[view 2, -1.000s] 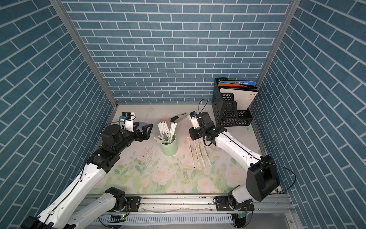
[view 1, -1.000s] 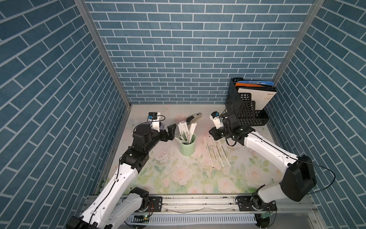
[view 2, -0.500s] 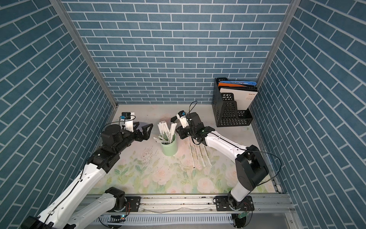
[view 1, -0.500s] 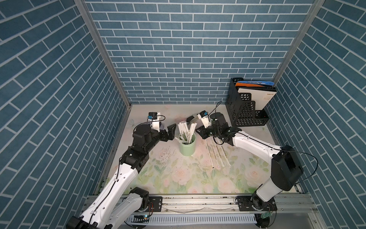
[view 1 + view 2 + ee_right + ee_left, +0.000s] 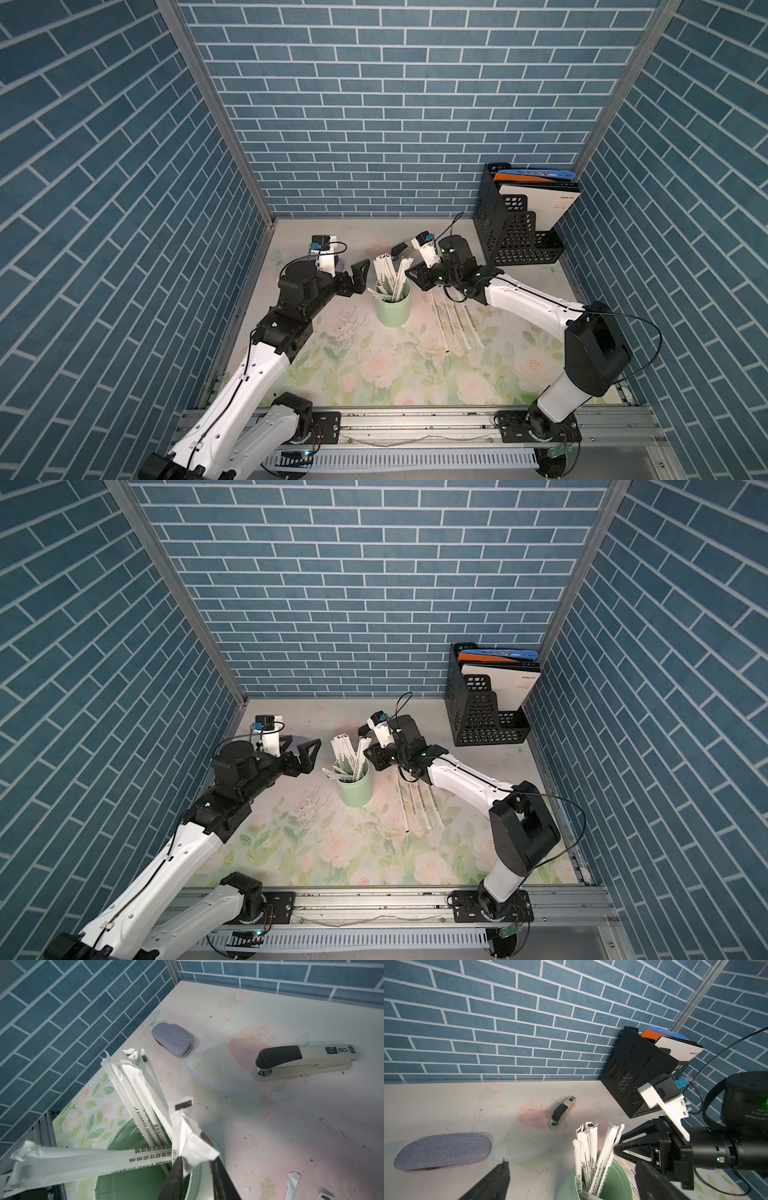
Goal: Take the straws out of the storage container
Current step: Pick up the straw from the container.
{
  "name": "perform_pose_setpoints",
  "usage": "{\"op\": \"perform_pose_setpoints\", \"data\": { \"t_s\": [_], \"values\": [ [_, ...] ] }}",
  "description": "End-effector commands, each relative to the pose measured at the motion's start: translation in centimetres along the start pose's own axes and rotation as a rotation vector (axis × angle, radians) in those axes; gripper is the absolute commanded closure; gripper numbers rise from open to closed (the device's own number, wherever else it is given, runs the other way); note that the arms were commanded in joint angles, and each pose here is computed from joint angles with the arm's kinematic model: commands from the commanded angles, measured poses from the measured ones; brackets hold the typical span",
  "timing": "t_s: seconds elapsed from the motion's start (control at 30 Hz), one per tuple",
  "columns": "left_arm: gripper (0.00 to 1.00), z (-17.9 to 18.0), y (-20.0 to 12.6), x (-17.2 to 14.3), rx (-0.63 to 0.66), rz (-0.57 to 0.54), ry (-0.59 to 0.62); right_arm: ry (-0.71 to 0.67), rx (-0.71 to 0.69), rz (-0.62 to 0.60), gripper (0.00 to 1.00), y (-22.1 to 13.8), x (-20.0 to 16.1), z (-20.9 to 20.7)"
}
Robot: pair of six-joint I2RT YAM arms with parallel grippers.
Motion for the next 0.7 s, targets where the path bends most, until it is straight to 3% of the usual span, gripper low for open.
{"op": "perform_pose_setpoints", "data": {
  "t_s": [0.0,0.37,0.67],
  "values": [
    [0.0,-0.2,-0.1,0.2,-0.01,-0.002,0.004,0.019,0.03,-0.034,0.75,0.4,1.2,0.5],
    [0.01,-0.3,0.0,0.1,-0.014,0.0,0.004,0.012,0.057,-0.059,0.92,0.0,2.1,1.2],
    [0.0,-0.3,-0.1,0.2,-0.015,-0.001,0.004,0.001,0.054,-0.078,0.97,-1.4,2.9,1.7]
  ]
}}
Point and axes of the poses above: each gripper's point midway between its finger pads, its own y axis out along the fingers, its own z axis along the line the jaws close on, x = y × z, the point moved 3 cm from there along -y, back along the fingers, and after that the axes turned 6 degrees about -y, right-handed, at the moved point
